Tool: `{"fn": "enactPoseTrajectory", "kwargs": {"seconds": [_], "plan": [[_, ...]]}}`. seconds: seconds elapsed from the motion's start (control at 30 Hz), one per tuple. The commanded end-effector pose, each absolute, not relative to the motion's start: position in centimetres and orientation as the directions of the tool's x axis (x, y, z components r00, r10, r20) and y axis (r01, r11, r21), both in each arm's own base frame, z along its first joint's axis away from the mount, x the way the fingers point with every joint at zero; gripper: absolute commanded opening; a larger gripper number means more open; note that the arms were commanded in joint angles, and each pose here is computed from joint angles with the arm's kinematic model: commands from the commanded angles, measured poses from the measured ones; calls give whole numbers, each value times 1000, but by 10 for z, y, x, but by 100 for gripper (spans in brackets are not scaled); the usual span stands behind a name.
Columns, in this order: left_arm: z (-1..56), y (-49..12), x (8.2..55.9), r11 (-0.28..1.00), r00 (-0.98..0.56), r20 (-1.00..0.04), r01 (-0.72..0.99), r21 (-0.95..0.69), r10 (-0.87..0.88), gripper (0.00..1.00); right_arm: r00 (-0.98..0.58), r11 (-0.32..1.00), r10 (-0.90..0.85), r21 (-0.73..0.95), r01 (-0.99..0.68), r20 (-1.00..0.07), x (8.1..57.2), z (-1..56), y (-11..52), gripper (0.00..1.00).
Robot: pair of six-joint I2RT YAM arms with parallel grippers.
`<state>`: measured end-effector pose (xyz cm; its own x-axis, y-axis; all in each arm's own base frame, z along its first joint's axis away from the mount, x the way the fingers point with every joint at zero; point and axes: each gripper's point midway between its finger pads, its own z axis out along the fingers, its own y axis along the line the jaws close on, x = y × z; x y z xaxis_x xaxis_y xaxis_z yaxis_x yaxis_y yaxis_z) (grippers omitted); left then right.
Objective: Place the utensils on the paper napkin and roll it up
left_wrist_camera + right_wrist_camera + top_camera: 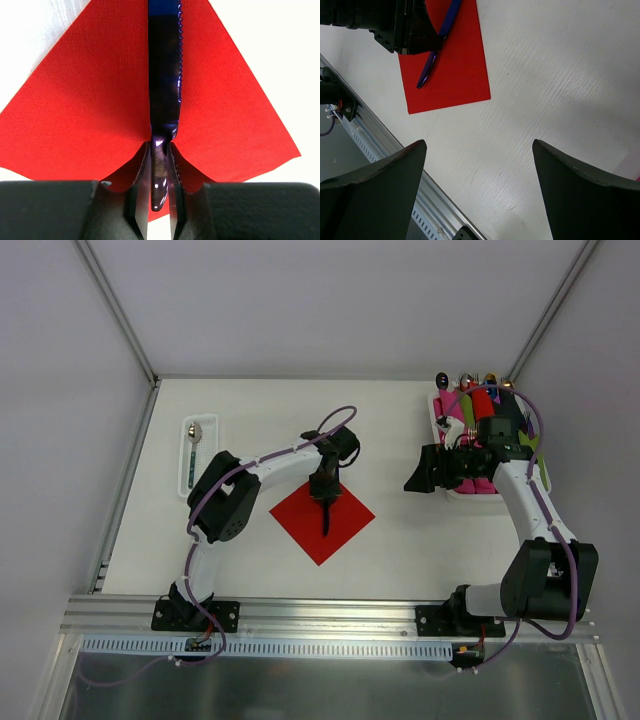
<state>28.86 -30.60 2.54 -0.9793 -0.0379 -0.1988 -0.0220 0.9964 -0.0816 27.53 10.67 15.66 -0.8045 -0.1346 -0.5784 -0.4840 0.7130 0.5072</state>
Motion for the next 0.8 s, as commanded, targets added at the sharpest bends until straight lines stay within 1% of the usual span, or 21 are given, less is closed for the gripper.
{"fn": "enactPoseTrajectory", "kwargs": {"seconds": [0.0, 0.07, 0.23, 0.53, 0.63, 0.77], "plan": [[31, -306, 284, 998, -978, -208, 10, -70, -4, 0, -798, 699, -127, 518, -493, -589, 276, 158, 107, 92], [28, -306, 282, 998, -980, -200, 9, -68, -5, 0, -798, 699, -127, 518, -493, -589, 277, 158, 107, 92], [24, -307, 280, 998, -982, -189, 9, -64, -3, 8, -799, 699, -127, 518, -493, -588, 276, 158, 107, 92], [17, -305, 277, 999, -985, -175, 3, -51, -6, 18, -799, 701, -118, 520, -488, -590, 277, 160, 106, 92], [15, -304, 276, 999, -986, -169, 2, -47, -5, 19, -797, 701, -117, 519, -489, -593, 277, 160, 105, 92], [15, -304, 275, 999, -985, -170, 5, -45, -2, 26, -797, 701, -115, 520, -488, -593, 277, 161, 105, 92]]}}
